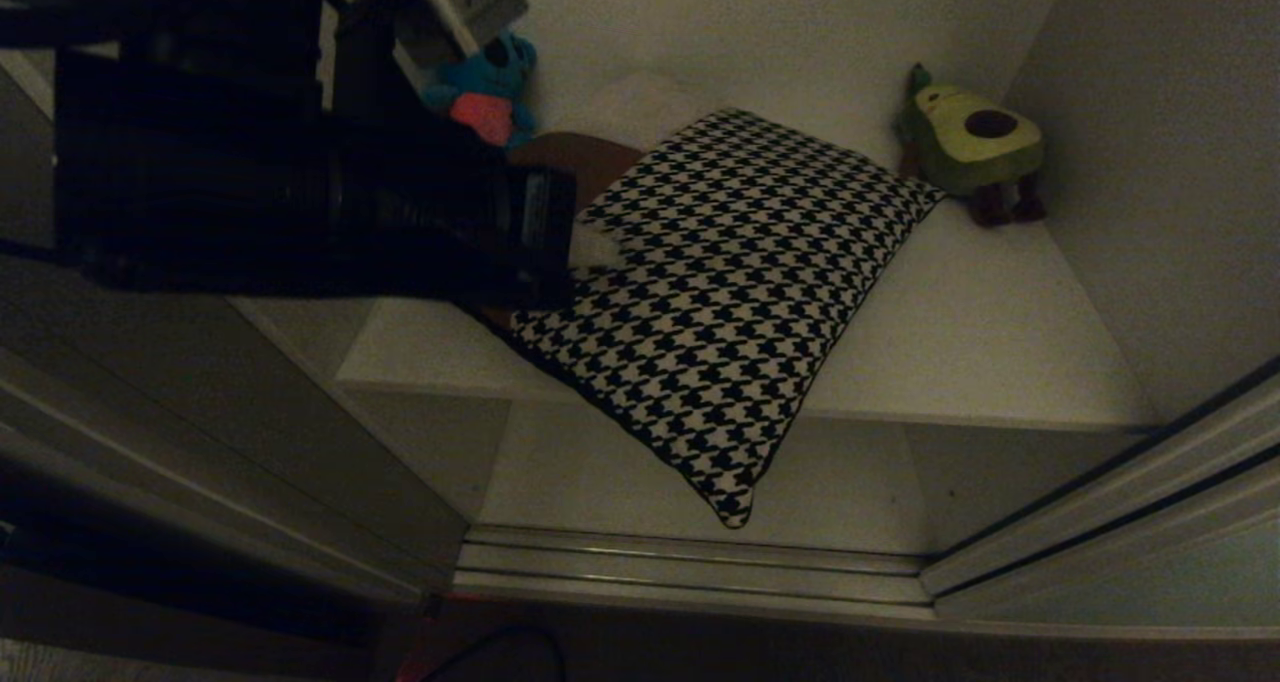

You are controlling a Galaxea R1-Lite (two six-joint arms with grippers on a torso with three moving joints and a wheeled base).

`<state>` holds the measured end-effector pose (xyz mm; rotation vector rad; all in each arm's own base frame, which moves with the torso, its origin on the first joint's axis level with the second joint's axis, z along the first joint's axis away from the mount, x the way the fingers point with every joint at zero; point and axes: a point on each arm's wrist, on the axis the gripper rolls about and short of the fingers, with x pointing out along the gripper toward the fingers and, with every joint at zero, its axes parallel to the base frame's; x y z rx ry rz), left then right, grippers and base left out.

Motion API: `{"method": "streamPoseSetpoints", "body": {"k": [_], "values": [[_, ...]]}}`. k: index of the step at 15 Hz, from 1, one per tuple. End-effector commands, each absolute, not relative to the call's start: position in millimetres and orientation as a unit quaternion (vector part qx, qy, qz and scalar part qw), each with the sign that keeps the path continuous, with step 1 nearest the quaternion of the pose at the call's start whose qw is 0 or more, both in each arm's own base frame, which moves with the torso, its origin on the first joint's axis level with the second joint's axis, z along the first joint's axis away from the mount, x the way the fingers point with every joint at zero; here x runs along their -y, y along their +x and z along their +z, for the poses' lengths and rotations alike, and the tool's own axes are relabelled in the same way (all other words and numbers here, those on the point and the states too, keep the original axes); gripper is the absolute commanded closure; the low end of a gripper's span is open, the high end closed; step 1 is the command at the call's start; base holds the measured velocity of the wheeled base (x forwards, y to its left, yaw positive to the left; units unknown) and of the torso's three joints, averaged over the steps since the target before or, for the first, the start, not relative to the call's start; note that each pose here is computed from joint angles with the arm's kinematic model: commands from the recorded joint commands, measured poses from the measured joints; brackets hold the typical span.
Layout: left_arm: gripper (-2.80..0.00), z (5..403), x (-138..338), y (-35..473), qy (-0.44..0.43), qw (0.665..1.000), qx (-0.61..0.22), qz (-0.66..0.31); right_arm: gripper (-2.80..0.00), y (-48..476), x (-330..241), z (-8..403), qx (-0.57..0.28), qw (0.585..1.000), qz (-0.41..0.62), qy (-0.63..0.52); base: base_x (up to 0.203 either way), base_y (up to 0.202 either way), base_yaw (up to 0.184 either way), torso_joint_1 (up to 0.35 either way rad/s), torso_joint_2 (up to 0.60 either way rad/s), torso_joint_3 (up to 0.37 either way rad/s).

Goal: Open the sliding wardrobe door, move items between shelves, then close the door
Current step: Place the pillow on the higher shelf

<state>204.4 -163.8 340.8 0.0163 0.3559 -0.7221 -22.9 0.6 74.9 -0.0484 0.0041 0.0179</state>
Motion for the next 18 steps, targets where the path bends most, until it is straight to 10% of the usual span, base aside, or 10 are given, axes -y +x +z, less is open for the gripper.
{"method": "streamPoseSetpoints", "body": {"k": [1,9,18], "values": [[0.00,316.3,149.3,183.1,0.031,0.893,-0.268,-0.360,0.00,-22.6,-0.6,74.0,-0.004,1.000,0.009,-0.024,0.000,0.000,0.000,0.000,0.00,0.000],[0.00,255.8,168.2,200.5,0.091,0.808,-0.390,-0.431,0.00,-22.6,-0.6,74.0,-0.004,1.000,0.009,-0.024,0.000,0.000,0.000,0.000,0.00,0.000],[0.00,250.6,271.0,281.7,-0.026,0.897,-0.227,-0.378,0.00,-22.6,-0.6,74.0,-0.004,1.000,0.009,-0.024,0.000,0.000,0.000,0.000,0.00,0.000]]}}
